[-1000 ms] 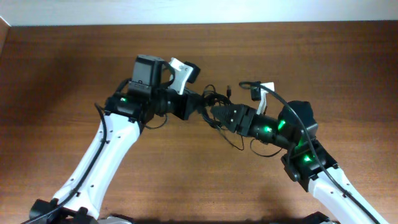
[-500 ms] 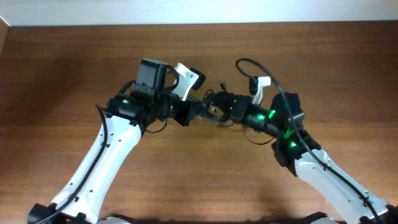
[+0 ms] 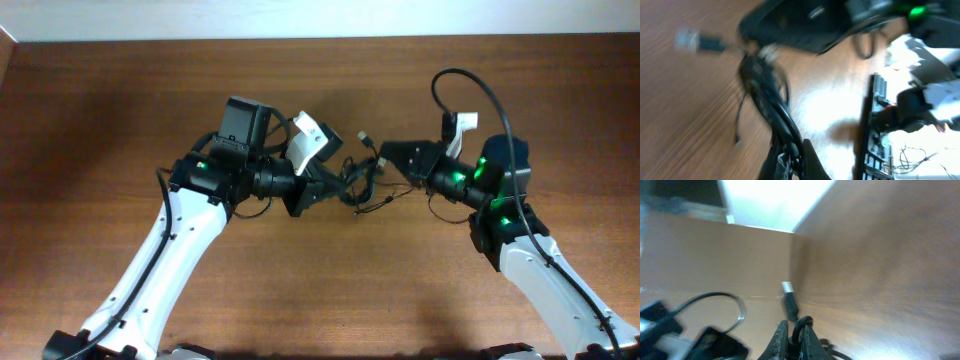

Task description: Untangle cables

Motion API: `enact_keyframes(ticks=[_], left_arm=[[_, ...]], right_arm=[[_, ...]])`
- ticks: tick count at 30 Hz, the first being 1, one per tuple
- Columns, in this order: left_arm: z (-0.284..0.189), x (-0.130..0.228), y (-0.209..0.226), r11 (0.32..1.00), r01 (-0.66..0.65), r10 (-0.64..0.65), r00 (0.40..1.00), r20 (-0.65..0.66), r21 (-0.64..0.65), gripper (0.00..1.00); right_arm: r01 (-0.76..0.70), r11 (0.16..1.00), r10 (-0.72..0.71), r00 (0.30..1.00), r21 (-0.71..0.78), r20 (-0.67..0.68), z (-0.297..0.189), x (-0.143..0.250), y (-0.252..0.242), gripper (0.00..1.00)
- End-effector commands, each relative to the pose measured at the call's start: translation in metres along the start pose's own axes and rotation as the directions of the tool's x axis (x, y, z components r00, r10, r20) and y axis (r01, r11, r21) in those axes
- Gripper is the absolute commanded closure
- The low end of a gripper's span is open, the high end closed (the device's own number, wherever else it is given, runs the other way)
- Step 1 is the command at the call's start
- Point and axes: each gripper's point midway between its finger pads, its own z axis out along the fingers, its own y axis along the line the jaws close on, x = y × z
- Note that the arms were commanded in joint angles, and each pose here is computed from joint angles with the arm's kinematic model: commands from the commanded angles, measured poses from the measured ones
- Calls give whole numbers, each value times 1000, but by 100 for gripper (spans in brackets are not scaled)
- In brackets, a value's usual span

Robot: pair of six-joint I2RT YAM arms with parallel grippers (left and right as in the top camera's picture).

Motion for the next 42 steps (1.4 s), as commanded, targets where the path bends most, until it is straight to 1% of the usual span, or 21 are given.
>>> enact_keyframes(ticks=[1, 4, 6, 8, 9, 10, 11, 12, 13, 14, 17, 19, 21, 23, 25, 27, 30, 32, 34, 39, 42], left_arm=[[-1, -13, -28, 978, -134, 120, 988, 95, 162, 100], [-1, -25, -25, 972, -192, 173, 975, 138, 139, 100], [-1, -32, -19, 976, -187, 169, 974, 152, 109, 100], [-1, -39, 6, 999, -40, 41, 989, 142, -11, 100], [-3, -42, 31, 984, 123, -101, 982, 158, -132, 100], [-7, -41, 49, 942, 258, -218, 957, 190, -216, 100], [-10, -38, 62, 896, 353, -298, 928, 223, -269, 100], [-15, -35, 75, 823, 474, -401, 875, 273, -312, 100], [-16, -33, 78, 792, 520, -440, 849, 292, -318, 100], [-16, -33, 79, 783, 535, -453, 840, 300, -317, 100], [-16, -33, 79, 788, 524, -443, 847, 294, -321, 100], [-16, -31, 78, 808, 482, -406, 872, 273, -338, 100], [-15, -28, 78, 822, 452, -383, 889, 249, -348, 100], [-10, -30, 65, 882, 363, -313, 928, 204, -299, 100], [-5, -34, 49, 943, 248, -215, 963, 163, -222, 100], [-2, -37, 33, 977, 158, -137, 980, 146, -143, 100], [-2, -40, 29, 983, 139, -120, 981, 152, -121, 100], [-2, -40, 28, 984, 138, -120, 981, 152, -113, 100], [-1, -42, 21, 989, 129, -117, 981, 155, -74, 100], [-1, -44, 7, 993, 115, -114, 981, 157, 4, 100], [0, -44, 4, 994, 110, -112, 981, 156, 19, 100]], right_arm=[[75, 997, -75, 997, 4, -36, 1, 8, 2, 96], [92, 994, -100, 982, -57, -163, 11, 44, 16, 96], [131, 989, -143, 971, -74, -193, 16, 57, 20, 95], [194, 978, -206, 960, -80, -190, 17, 58, 19, 71], [189, 980, -198, 963, -64, -185, 16, 55, 15, 50], [184, 982, -190, 965, -54, -182, 16, 54, 13, 37], [172, 985, -175, 968, -35, -180, 15, 53, 8, 30], [153, 988, -152, 972, -4, -178, 14, 52, 1, 24], [139, 990, -134, 974, 17, -181, 14, 53, -4, 23], [128, 991, -121, 975, 29, -188, 13, 54, -6, 22], [105, 994, -96, 969, 30, -227, 11, 62, -8, 23], [97, 995, -94, 961, 0, -261, 10, 69, -3, 26], [49, 999, -48, 958, -3, -282, 9, 72, -1, 37], [-50, 998, 55, 957, 25, -285, 9, 73, -1, 53], [-148, 987, 158, 950, 57, -268, 10, 71, -1, 58], [-188, 981, 195, 946, 51, -260, 11, 69, 3, 58], [-237, 971, 239, 938, 38, -252, 12, 65, 10, 56], [-240, 970, 242, 943, 36, -229, 13, 61, 11, 43], [-251, 967, 256, 949, 50, -182, 15, 54, 7, 41], [-318, 944, 326, 940, 85, -97, 23, 51, 3, 39], [-319, 947, 320, 945, 28, -63, 27, 43, 17, 39]])
